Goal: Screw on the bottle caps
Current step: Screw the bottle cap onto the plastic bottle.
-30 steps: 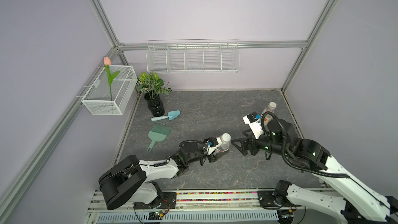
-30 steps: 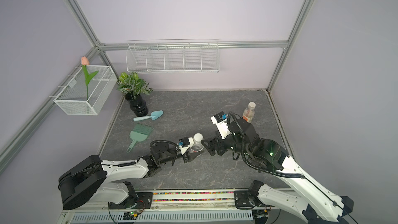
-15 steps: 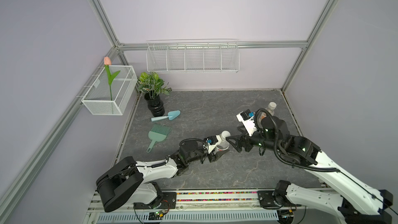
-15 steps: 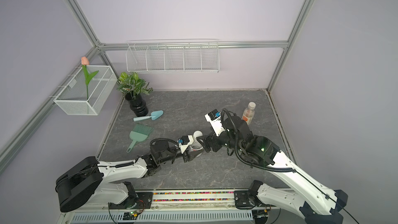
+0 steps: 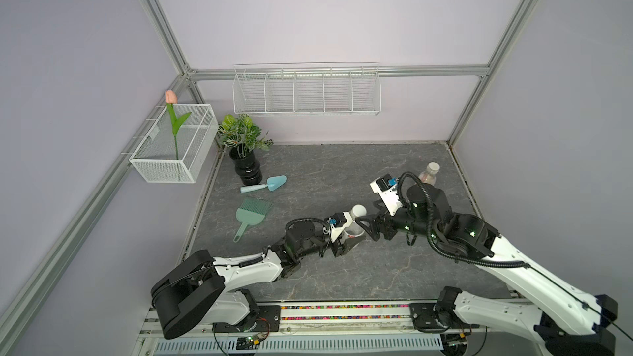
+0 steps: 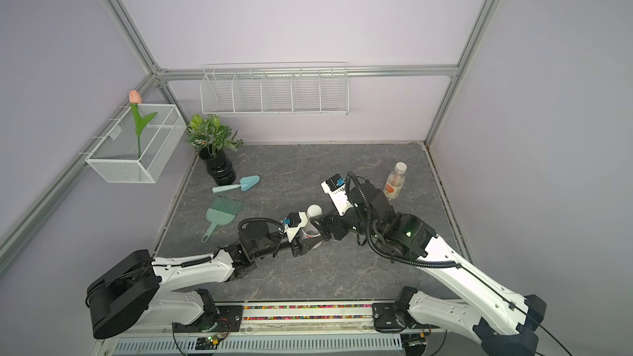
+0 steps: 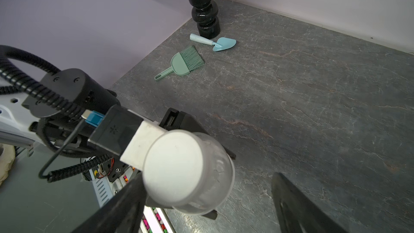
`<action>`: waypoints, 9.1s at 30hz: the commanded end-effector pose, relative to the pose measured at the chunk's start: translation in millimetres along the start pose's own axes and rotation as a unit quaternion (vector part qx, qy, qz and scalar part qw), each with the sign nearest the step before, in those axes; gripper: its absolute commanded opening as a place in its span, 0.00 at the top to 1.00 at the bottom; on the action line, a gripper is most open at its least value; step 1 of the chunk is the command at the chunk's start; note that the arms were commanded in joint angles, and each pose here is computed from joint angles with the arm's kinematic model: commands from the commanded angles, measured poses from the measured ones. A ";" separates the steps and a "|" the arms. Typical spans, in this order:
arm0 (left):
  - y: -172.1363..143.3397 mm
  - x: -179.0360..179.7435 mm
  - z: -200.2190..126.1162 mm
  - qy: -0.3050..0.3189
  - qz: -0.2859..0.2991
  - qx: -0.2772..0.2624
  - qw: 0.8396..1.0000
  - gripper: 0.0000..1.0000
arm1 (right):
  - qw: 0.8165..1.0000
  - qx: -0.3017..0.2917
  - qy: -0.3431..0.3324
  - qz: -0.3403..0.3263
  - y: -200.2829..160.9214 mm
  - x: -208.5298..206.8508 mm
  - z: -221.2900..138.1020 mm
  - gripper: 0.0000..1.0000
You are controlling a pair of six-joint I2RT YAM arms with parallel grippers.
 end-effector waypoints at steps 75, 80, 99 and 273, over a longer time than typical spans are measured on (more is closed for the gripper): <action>5.5 2.2 3.3 0.007 -0.001 -0.009 1.000 0.42 | 0.997 -0.053 -0.003 0.065 -8.6 -1.6 -16.2 0.11; 5.6 1.3 2.9 0.004 0.000 -0.008 1.000 0.42 | 0.993 -0.054 -0.059 0.085 -0.3 -21.8 -2.7 0.11; 0.8 -1.1 7.1 -0.007 0.003 -0.002 1.000 0.42 | 0.996 -0.002 -0.014 0.091 9.6 -12.9 15.7 0.11; -69.4 6.1 21.1 0.052 0.117 0.202 0.971 0.52 | 0.914 0.275 -0.002 0.299 -96.9 -23.1 -30.1 0.19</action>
Point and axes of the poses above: each gripper's point midway between its finger pads, its own z axis out along the fingers, its own x axis along the line the jaws close on, y = z × x, the point moved 1 cm from there along -z, back along the fingers, and after that the axes turned 11 degrees about -z, right-handed, at the moved point
